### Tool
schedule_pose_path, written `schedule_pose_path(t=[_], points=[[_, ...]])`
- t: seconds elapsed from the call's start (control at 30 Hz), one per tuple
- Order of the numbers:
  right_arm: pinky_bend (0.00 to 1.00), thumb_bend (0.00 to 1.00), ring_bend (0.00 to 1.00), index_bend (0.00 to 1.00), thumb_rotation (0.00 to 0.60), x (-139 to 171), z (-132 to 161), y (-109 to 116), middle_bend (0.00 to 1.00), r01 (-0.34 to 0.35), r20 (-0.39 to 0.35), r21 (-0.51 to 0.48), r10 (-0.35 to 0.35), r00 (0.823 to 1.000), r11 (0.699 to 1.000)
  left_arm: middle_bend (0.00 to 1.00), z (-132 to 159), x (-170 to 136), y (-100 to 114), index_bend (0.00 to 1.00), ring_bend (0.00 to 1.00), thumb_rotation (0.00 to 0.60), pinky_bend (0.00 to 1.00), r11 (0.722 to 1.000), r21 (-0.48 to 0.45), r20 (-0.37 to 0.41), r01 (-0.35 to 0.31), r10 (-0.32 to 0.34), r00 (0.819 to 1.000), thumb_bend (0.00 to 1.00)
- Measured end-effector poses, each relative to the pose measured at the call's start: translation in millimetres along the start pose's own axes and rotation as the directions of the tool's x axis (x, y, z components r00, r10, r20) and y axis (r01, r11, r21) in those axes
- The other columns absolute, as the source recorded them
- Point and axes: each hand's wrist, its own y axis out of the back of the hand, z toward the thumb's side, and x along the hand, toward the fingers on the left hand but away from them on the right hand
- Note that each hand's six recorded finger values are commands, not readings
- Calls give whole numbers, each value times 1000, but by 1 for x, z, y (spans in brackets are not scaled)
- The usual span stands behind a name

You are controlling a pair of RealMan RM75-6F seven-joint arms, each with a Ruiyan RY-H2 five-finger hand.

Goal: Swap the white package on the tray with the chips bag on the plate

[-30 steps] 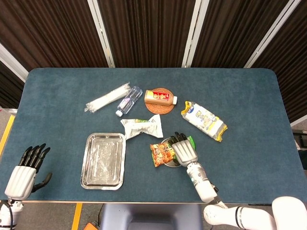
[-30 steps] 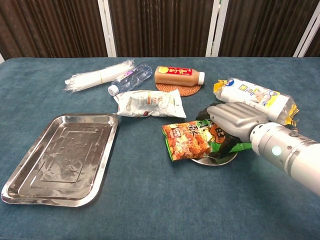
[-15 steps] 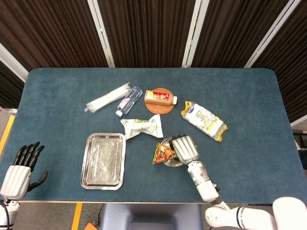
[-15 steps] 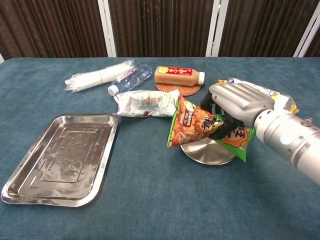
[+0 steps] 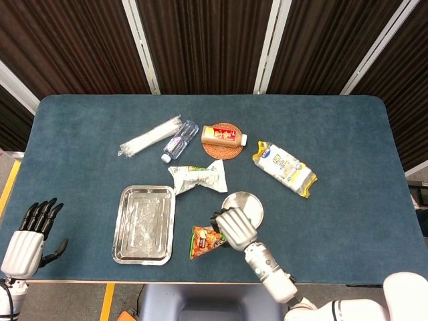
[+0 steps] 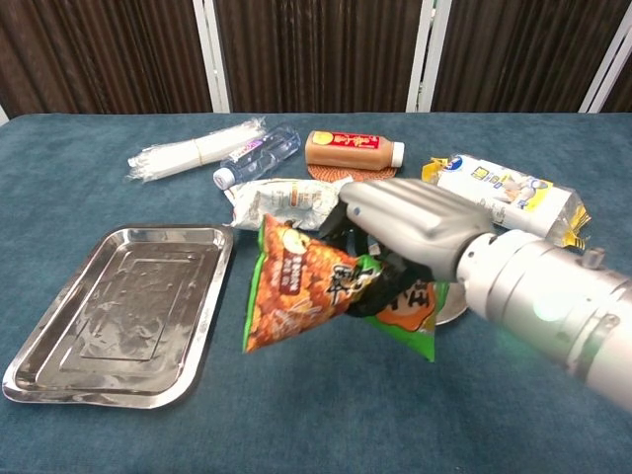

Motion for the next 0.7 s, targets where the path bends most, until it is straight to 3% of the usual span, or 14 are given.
schedule_pose_path(t=[0.1, 0.17, 0.2, 0.23, 0.3, 0.37, 0.43, 0.6, 0.7], points=[[676, 392, 611, 802, 600, -5, 18, -15, 648, -24, -24, 1, 24, 999, 1000, 0, -2, -1, 3, 0, 0, 600, 36, 1000, -8, -1, -6, 6, 1000, 358], [664, 392, 600, 729, 600, -9, 28, -27, 647, -44, -30, 5, 44, 999, 999, 0, -3, -1, 4, 0, 0, 600, 36, 1000, -13, -1, -4, 4, 1000, 358], [642, 392, 576, 650, 600, -11, 31, -32, 628, -53, -31, 9, 54, 998, 999, 0, -3, -1, 4, 0, 0, 600, 36, 1000, -14, -1, -3, 3, 1000, 358], [571, 391, 496, 480, 600, -13, 34, -39, 554, -68, -32, 15, 69, 997, 998, 0, -4, -1, 4, 0, 0, 600, 36, 1000, -15, -3, -3, 3, 1000, 358], [365, 382, 273, 163, 600, -14, 36, -48, 329, -95, -33, 24, 96, 995, 995, 0, -5, -1, 4, 0, 0, 600, 36, 1000, -14, -6, -1, 1, 1000, 357], [161, 331, 78, 12, 600, -14, 34, -53, 117, -129, -31, 31, 130, 991, 991, 0, -6, -1, 3, 0, 0, 600, 36, 1000, -14, -10, 4, -4, 1000, 357], [32, 250, 0, 0, 600, -12, 29, -52, 9, -163, -23, 27, 163, 986, 986, 0, -7, -1, 3, 0, 0, 600, 36, 1000, -11, -13, 6, -6, 1000, 357], [0, 169, 0, 0, 600, -5, 16, -36, 0, -195, -21, 16, 195, 980, 981, 0, -9, -1, 2, 0, 0, 600, 36, 1000, -8, -20, 10, -10, 1000, 357], [0, 156, 0, 0, 600, -2, -8, -19, 0, -178, 23, 6, 177, 984, 984, 0, -11, 0, 3, 0, 0, 600, 36, 1000, -5, -27, 6, -6, 1000, 357]])
